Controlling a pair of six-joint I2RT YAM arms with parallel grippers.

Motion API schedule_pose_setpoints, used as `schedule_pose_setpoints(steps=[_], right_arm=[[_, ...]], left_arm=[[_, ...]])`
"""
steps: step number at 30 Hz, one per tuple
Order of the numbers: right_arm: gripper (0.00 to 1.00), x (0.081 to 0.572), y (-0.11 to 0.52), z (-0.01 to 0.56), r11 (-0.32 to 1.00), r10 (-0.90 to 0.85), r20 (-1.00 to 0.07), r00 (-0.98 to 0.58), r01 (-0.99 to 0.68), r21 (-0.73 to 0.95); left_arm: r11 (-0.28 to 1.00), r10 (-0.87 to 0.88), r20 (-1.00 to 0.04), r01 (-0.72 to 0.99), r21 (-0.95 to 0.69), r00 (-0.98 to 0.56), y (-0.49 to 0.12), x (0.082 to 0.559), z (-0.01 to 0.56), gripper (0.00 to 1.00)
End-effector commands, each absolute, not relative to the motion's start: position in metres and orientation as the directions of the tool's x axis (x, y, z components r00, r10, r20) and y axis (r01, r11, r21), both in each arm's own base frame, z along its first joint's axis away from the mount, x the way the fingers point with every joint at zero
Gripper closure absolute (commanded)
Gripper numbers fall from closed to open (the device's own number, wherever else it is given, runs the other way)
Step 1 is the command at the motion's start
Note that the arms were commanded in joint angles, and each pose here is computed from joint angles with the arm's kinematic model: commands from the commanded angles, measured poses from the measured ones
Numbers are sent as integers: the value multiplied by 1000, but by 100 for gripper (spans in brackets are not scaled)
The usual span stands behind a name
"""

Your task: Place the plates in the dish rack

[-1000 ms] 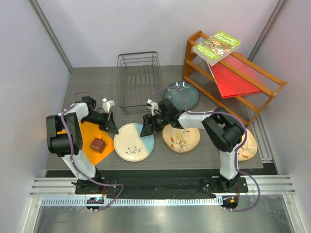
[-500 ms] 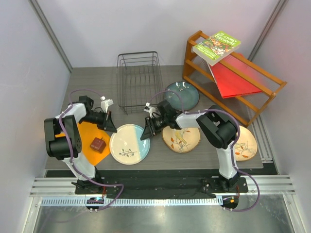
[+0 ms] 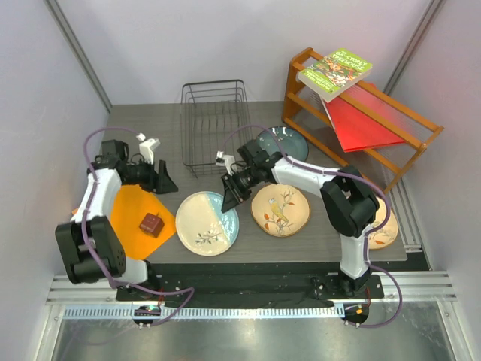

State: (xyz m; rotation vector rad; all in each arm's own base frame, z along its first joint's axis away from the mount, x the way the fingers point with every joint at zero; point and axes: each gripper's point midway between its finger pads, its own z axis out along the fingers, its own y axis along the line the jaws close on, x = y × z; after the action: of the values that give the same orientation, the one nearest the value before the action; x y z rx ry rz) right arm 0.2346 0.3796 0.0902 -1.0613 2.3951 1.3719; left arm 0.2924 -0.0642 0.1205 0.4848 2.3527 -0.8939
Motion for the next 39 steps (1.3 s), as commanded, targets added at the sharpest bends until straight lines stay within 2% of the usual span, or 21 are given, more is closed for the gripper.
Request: schedule_pose_setpoints(steps=[1,2,3,7,11,12,14,15,17,19,21,26,27,33,39], right_arm=[[98,259,362,168,261,-526,-641,-559,-823,504],[99,262,362,178,259,-522,-657,-544,-835,486],[99,269,363,199,244,-508,-700,-503,-863,442],[99,279,360,241,245,-495,-743,-449,-893,377],[99,308,361,286,286,-422,-795,-436,-896,340],[99,323,359,312,301,-374,-831,-412,-902,311],[99,346,359,324,344,-326,-839,-436,-881,325],[99,359,359,354,353,-275,-879,-390,-891,285],[99,400,353,354,460,-234,-888,-395,-850,256],[99,427,347,389,534,-167,-940,-298,-828,168],[99,460,334,390,669,-137,-955,-262,-736,106],[99,512,316,421,834,-28,-996,-90,-551,27],[99,528,306,426,883,-7,-998,-56,-468,20],[99,563,285,451,965,129,-988,88,-241,104],[99,583,276,434,983,186,-974,130,-33,183]], left_arm=[[779,118,-795,552,-298,-595,-47,310,208,30],[802,125,-810,539,-258,-573,-43,311,220,22],[833,124,-824,510,-217,-553,-36,316,231,20],[889,117,-877,442,-117,-467,-23,321,259,8],[942,68,-897,324,-86,-436,-7,329,271,7],[950,60,-909,304,-75,-412,-4,330,276,7],[968,19,-911,236,-87,-413,3,330,271,6],[974,15,-926,213,-71,-376,7,331,278,3],[984,-12,-928,158,-76,-371,14,333,266,1],[990,-36,-928,114,-84,-372,20,334,259,0],[991,-71,-922,82,-110,-380,22,337,253,1],[980,-111,-908,105,-166,-404,13,337,245,1],[978,-114,-906,115,-175,-407,11,335,244,1],[973,-144,-882,101,-209,-448,8,330,231,2],[970,-156,-871,94,-224,-466,7,328,224,2]])
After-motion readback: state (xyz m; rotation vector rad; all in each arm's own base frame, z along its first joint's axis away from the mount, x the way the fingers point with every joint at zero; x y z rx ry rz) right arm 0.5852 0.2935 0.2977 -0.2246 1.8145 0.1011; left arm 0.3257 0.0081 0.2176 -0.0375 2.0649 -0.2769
